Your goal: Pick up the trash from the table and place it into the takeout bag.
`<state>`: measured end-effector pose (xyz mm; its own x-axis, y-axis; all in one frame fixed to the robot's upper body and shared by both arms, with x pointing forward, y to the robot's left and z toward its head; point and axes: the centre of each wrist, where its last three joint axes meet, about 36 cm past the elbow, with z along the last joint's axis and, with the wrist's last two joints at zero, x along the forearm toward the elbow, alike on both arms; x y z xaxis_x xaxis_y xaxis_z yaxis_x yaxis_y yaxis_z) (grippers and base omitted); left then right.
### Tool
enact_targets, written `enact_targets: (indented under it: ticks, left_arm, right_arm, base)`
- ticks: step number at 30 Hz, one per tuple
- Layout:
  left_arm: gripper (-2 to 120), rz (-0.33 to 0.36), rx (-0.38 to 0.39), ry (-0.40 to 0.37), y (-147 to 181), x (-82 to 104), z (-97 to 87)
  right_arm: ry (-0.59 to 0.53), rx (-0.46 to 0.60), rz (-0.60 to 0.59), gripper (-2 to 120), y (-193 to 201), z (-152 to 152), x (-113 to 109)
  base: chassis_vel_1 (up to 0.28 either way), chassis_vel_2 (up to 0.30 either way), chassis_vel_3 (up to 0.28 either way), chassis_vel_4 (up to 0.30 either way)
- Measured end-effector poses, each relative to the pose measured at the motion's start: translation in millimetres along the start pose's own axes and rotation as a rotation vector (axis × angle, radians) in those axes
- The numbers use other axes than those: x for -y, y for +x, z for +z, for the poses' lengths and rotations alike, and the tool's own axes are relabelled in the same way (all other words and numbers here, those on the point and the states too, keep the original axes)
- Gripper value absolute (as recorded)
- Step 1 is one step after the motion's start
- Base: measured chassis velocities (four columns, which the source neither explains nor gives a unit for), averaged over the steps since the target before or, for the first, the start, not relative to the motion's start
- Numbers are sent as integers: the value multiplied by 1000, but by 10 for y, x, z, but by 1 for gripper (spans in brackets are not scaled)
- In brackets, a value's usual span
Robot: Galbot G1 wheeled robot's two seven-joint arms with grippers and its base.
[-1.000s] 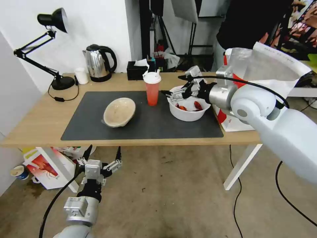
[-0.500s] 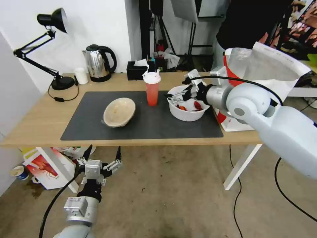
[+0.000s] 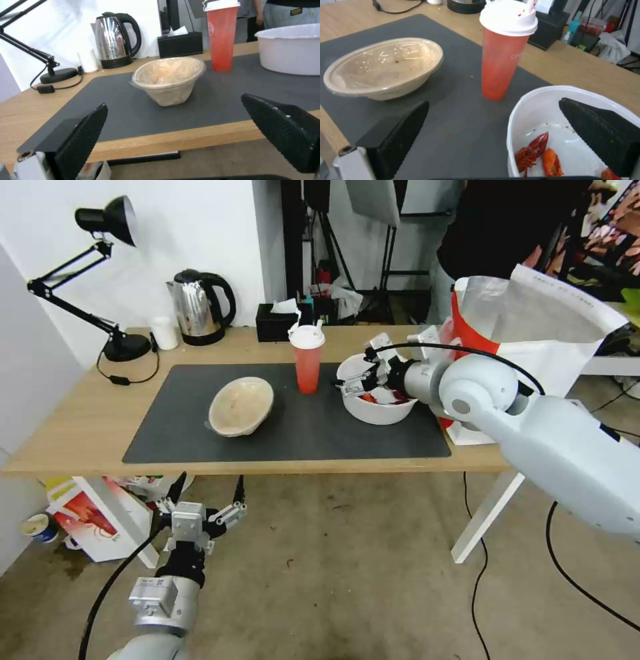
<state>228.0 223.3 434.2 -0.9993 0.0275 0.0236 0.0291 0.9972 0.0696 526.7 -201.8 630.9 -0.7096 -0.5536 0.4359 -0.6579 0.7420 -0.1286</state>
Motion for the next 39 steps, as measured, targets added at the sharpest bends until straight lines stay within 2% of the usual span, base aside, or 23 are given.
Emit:
enact_targets:
  ticks: [10, 22, 39]
  left_arm:
    - [100, 0, 0, 0, 0, 0, 0]
    - [100, 0, 0, 0, 0, 0, 0]
    - [100, 0, 0, 0, 0, 0, 0]
  right_arm:
    - [27, -6, -9, 100, 127, -37, -10]
    - [28, -71, -10, 100, 125, 73, -36]
    - [91, -156, -73, 100, -91, -124, 355]
  base:
    - [0, 0, 0, 0]
    - [0, 0, 0, 0]
    - [0, 0, 0, 0]
